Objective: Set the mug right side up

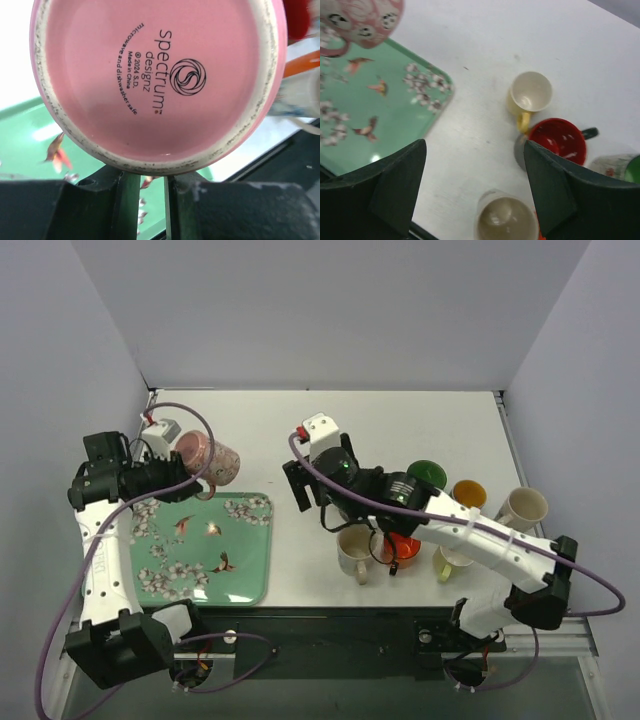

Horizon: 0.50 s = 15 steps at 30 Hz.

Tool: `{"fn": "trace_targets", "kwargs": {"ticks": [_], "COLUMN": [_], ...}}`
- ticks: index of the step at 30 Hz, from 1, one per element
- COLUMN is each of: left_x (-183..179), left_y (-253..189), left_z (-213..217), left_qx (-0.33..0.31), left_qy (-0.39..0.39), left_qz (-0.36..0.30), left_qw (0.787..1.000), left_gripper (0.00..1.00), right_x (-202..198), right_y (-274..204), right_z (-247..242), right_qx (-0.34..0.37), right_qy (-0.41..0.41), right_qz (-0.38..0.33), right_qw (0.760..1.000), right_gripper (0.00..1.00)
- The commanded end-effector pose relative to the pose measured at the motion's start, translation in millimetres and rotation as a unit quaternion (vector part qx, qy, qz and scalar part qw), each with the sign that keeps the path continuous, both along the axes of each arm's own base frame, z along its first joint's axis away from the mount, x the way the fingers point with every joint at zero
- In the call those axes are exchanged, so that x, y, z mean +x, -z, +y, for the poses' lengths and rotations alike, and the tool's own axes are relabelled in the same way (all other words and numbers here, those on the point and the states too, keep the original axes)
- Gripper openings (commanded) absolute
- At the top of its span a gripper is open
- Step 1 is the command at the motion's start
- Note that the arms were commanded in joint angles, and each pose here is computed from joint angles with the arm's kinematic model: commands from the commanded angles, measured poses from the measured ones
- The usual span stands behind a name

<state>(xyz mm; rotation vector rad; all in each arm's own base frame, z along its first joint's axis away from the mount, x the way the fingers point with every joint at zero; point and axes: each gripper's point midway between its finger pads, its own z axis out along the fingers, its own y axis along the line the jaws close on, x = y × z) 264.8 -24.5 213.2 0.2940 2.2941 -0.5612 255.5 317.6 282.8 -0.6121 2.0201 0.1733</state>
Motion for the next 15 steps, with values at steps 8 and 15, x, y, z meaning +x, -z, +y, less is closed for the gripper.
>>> {"fn": "trace_targets", "kwargs": {"ticks": [8,15], "left_x": [-62,-69], "left_y": [-156,-183], "left_z": [-106,-121], "left_qx": [-0.213,-0.244], "left_qy": [0.193,0.215], "left_qz": [-0.104,-0.145], "left_qw": [0.952,0.934], "left_gripper": [0.0,0.0], "right_x": [-42,-41], "right_y": [-128,-136], "right_z": [89,112], "right_qx": [0.473,0.501], "right_qy": [-0.145,-0.155], "right_qz": [-0.022,0.008], "right_qw": [0.869,0.852], "right_gripper": [0.72,0.7]}}
